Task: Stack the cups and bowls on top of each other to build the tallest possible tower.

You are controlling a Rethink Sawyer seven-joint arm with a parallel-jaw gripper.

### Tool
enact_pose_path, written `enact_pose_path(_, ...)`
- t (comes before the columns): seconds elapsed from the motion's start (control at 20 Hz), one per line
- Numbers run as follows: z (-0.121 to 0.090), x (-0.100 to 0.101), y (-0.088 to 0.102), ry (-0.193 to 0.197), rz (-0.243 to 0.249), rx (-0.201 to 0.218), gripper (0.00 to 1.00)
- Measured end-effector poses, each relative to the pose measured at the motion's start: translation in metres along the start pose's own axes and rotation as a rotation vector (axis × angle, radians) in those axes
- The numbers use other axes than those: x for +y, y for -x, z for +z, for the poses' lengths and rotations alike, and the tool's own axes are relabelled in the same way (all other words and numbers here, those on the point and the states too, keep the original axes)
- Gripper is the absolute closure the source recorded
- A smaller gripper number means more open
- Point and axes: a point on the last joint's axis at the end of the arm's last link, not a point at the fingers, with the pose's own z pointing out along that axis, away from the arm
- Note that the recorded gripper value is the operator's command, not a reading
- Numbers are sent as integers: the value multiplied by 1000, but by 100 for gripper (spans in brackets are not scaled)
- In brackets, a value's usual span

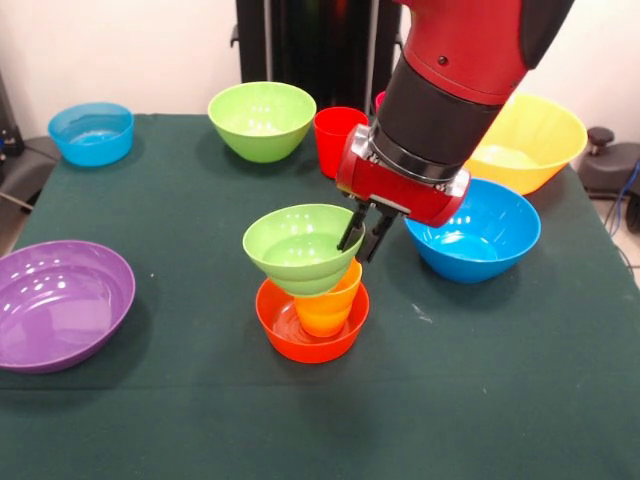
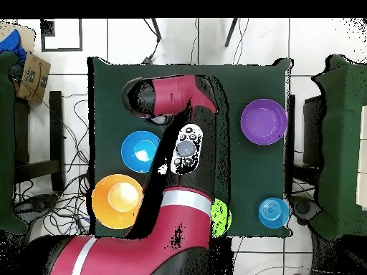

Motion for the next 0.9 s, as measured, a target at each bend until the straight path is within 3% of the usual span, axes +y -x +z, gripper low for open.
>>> enact_pose_path(0.9,3,2,-3,7,6,11,100)
